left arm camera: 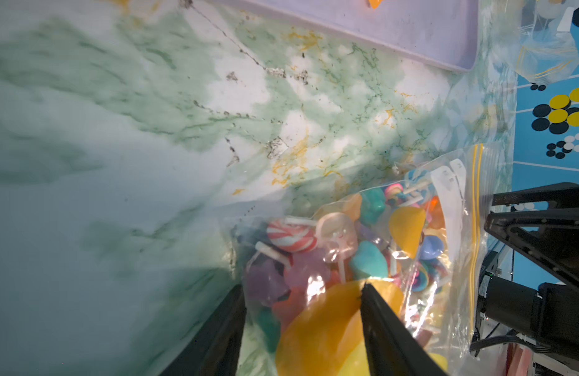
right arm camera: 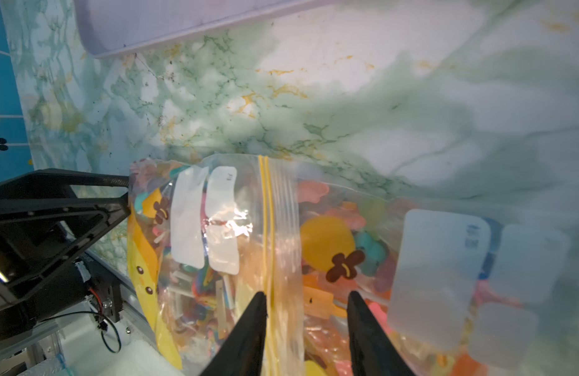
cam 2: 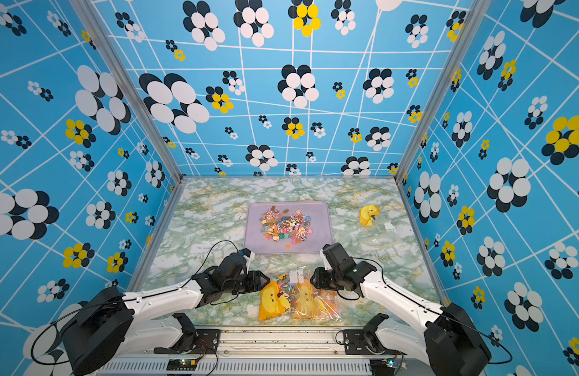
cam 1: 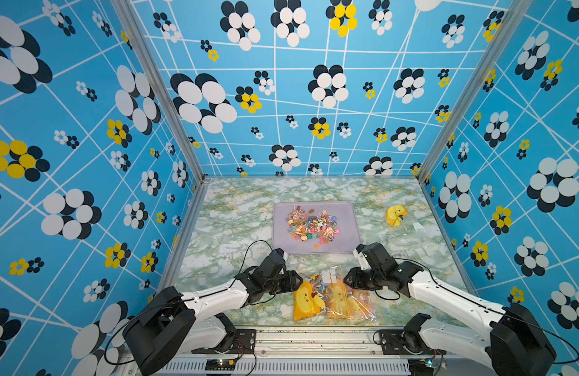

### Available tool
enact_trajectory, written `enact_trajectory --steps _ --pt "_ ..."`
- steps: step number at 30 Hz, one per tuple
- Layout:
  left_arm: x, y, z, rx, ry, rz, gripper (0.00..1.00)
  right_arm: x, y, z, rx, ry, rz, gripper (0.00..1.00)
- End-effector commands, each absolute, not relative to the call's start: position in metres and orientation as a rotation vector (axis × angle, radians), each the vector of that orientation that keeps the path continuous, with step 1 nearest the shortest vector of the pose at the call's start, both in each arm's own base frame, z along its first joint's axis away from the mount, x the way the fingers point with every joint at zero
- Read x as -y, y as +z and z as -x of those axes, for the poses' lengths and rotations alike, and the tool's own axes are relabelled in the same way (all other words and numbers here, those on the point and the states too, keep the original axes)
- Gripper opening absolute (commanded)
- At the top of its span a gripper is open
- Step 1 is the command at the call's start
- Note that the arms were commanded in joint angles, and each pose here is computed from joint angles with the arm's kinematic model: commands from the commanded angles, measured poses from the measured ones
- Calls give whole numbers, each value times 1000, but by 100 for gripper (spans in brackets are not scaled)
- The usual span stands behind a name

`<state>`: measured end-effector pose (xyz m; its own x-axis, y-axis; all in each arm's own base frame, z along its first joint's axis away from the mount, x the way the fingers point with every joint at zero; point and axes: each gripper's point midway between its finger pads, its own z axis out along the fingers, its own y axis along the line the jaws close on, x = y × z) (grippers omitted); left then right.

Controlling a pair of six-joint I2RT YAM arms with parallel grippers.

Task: Pour candies out of the ziploc bag
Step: Move the ziploc bag to the center of the board.

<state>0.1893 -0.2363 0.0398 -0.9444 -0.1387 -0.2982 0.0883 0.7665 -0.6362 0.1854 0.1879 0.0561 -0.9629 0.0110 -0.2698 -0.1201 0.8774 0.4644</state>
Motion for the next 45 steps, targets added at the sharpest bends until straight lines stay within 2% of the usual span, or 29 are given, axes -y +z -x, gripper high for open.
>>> enact_trajectory --steps 1,5,6,9,12,20,28,30,32,37,38,43,45 --pt "242 38 -188 -2622 -1022 49 56 -198 56 -186 -2771 767 80 33" --pt "248 35 -188 -2621 -1061 52 46 -203 56 -188 -2768 786 84 15" --pt "249 35 -189 -2621 -1066 57 39 -204 57 -189 -2768 792 83 12" --pt "249 33 -191 -2619 -1062 65 24 -208 59 -191 -2758 816 81 6" --pt "250 36 -193 -2611 -1058 64 15 -213 65 -193 -2737 852 81 3" --pt "240 48 -213 -2574 -1026 92 7 -222 87 -200 -2674 911 106 2" --pt "221 78 -257 -2484 -1000 133 3 -227 104 -207 -2621 942 119 2" --pt "224 85 -264 -2477 -1003 118 5 -229 106 -210 -2616 942 118 2" --pt "227 86 -267 -2492 -1007 99 13 -231 107 -212 -2614 943 119 2" --pt "221 95 -269 -2513 -945 63 48 -232 105 -220 -2604 924 88 2" --pt "218 100 -269 -2504 -925 57 52 -232 104 -221 -2605 925 85 2" --pt "209 138 -266 -2425 -833 -3 60 -233 98 -222 -2621 915 78 3" --pt "217 148 -260 -2404 -828 -63 60 -230 94 -222 -2632 891 70 12"
